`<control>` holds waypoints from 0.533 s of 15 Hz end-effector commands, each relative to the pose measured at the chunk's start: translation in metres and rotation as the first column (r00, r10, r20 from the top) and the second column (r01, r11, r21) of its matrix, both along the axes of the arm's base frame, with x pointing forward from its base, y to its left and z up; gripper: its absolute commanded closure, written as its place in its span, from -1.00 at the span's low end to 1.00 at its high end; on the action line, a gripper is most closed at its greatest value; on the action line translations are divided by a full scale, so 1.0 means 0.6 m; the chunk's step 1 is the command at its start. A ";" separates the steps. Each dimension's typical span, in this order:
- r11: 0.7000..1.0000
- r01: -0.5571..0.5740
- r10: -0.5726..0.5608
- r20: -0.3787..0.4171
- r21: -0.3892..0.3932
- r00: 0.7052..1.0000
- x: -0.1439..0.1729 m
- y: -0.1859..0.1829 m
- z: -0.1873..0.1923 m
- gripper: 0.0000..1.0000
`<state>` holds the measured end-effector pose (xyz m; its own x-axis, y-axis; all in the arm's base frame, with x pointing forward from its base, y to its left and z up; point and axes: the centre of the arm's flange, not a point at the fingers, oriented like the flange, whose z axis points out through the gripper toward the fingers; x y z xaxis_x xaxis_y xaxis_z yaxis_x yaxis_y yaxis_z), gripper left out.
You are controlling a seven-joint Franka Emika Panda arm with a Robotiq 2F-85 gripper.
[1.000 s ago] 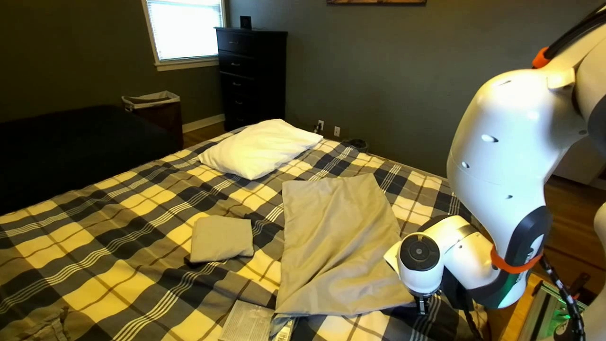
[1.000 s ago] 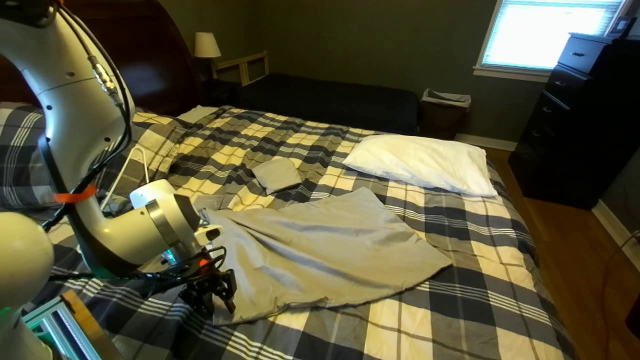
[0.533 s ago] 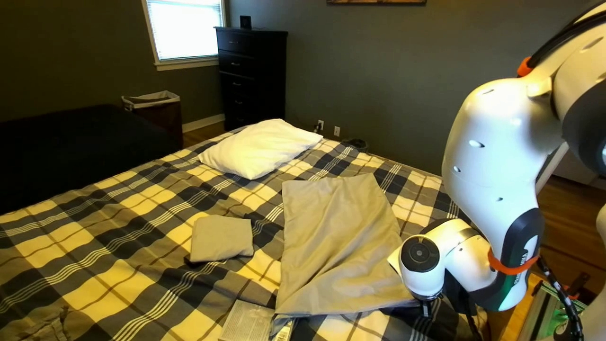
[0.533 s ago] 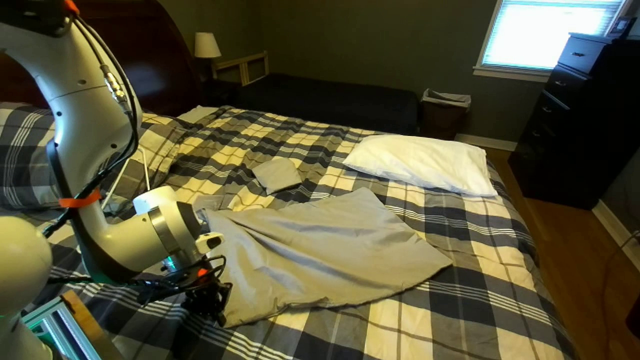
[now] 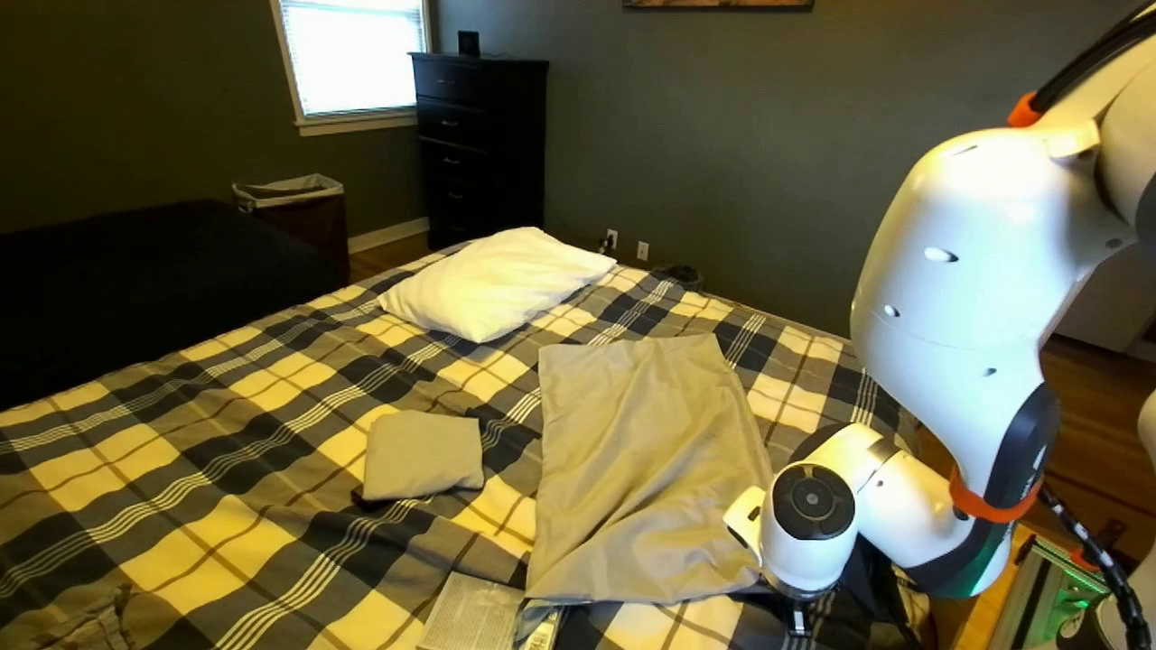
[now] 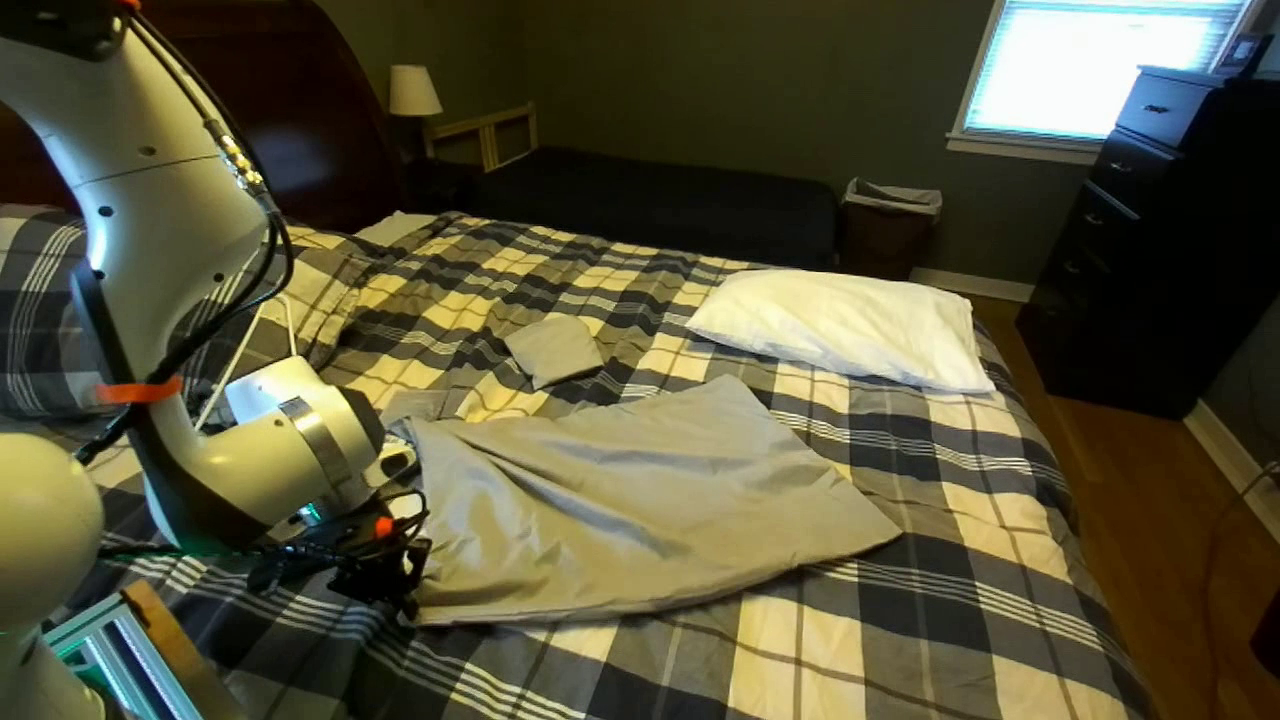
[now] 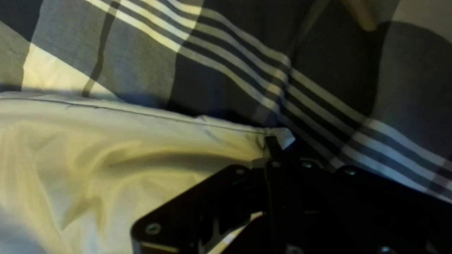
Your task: Straighten the grey pillow case.
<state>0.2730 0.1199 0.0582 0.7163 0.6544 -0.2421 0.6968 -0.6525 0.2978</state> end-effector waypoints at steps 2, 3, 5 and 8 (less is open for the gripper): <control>0.995 -0.085 0.084 0.014 0.056 0.996 -0.060 0.032 0.055 0.99; 0.994 -0.103 0.103 0.006 0.047 0.995 -0.066 0.035 0.056 0.99; 0.991 -0.130 0.130 -0.006 0.015 0.992 -0.079 0.031 0.047 0.99; 0.999 -0.049 0.048 0.070 0.012 0.996 -0.095 0.007 0.049 0.99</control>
